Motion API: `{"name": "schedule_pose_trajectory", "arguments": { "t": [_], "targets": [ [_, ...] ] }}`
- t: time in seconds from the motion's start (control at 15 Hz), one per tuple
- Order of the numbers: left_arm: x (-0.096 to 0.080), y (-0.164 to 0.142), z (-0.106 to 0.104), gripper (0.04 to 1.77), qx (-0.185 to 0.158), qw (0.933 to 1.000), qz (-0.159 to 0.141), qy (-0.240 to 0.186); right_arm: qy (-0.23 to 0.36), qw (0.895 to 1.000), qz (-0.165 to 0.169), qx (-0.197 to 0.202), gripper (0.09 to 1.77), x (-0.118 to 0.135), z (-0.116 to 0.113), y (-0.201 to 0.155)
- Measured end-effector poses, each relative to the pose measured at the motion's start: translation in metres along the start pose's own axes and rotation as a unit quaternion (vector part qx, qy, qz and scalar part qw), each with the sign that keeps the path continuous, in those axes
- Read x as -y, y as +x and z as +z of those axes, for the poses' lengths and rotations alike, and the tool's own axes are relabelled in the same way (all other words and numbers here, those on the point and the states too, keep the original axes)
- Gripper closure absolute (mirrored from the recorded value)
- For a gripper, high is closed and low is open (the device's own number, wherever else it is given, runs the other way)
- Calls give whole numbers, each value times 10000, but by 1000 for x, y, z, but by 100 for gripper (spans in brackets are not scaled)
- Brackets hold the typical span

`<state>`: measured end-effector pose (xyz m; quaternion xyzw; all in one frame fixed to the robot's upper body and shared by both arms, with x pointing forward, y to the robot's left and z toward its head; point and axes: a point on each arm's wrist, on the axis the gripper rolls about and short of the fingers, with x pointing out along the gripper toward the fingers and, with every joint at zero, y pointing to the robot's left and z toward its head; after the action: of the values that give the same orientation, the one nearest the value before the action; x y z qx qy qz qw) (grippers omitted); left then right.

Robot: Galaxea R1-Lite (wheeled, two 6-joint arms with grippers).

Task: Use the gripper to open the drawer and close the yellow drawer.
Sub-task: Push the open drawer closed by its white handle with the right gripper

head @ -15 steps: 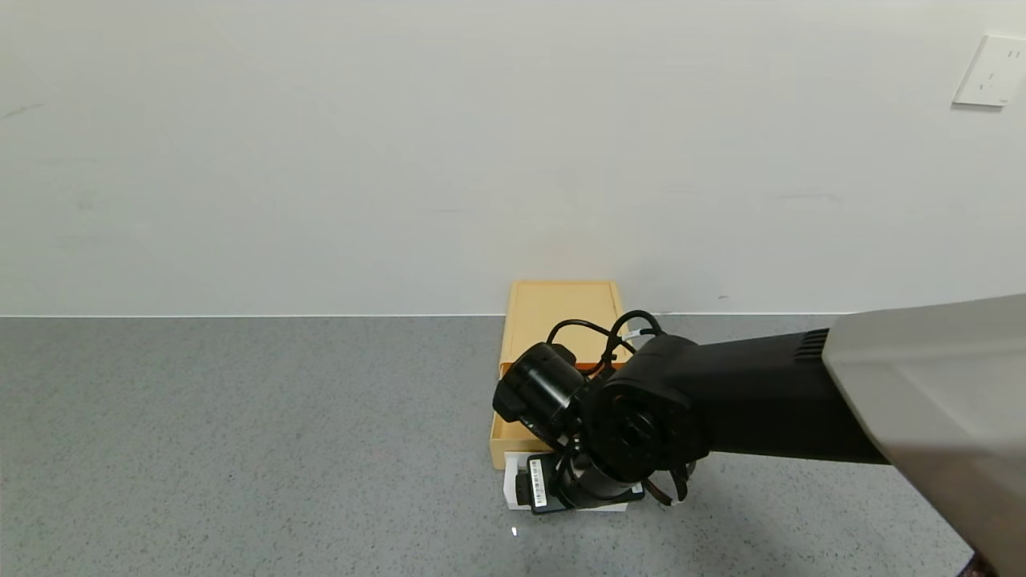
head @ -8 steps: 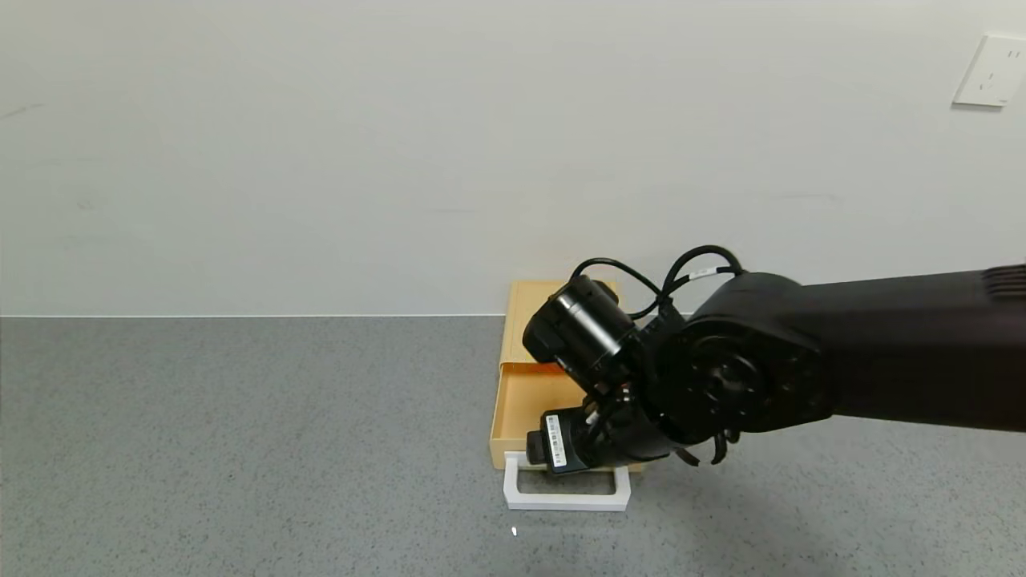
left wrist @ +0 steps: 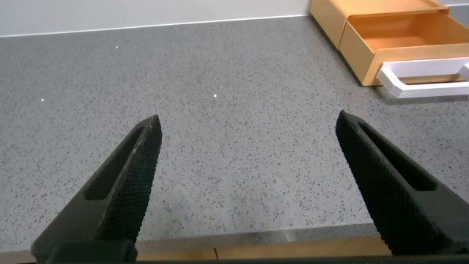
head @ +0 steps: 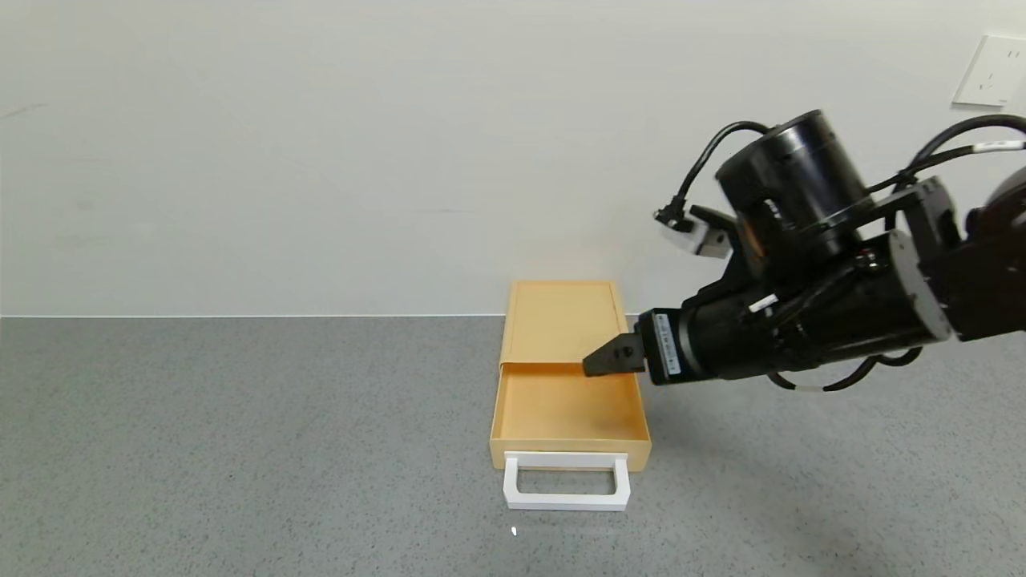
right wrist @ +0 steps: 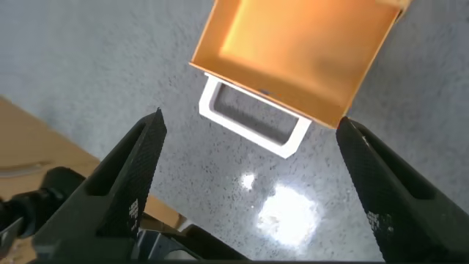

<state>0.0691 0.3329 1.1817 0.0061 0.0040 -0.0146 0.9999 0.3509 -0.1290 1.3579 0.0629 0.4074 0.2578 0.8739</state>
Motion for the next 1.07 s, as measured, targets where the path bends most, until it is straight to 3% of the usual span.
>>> {"name": "schedule_pose_trajectory", "arguments": {
  "t": [0.27, 0.47, 0.67, 1.07],
  "targets": [
    [0, 0, 0, 9, 0, 10000, 2, 0, -96, 9959, 527, 734, 15, 44, 4, -33],
    [0, 0, 0, 9, 0, 10000, 2, 0, -19, 9913, 701, 1117, 15, 74, 4, -50],
    [0, 0, 0, 9, 0, 10000, 0, 0, 108, 9896, 694, 1258, 15, 90, 5, -62],
    [0, 0, 0, 9, 0, 10000, 0, 0, 150, 9891, 627, 1324, 15, 95, 5, -67]
  ]
}}
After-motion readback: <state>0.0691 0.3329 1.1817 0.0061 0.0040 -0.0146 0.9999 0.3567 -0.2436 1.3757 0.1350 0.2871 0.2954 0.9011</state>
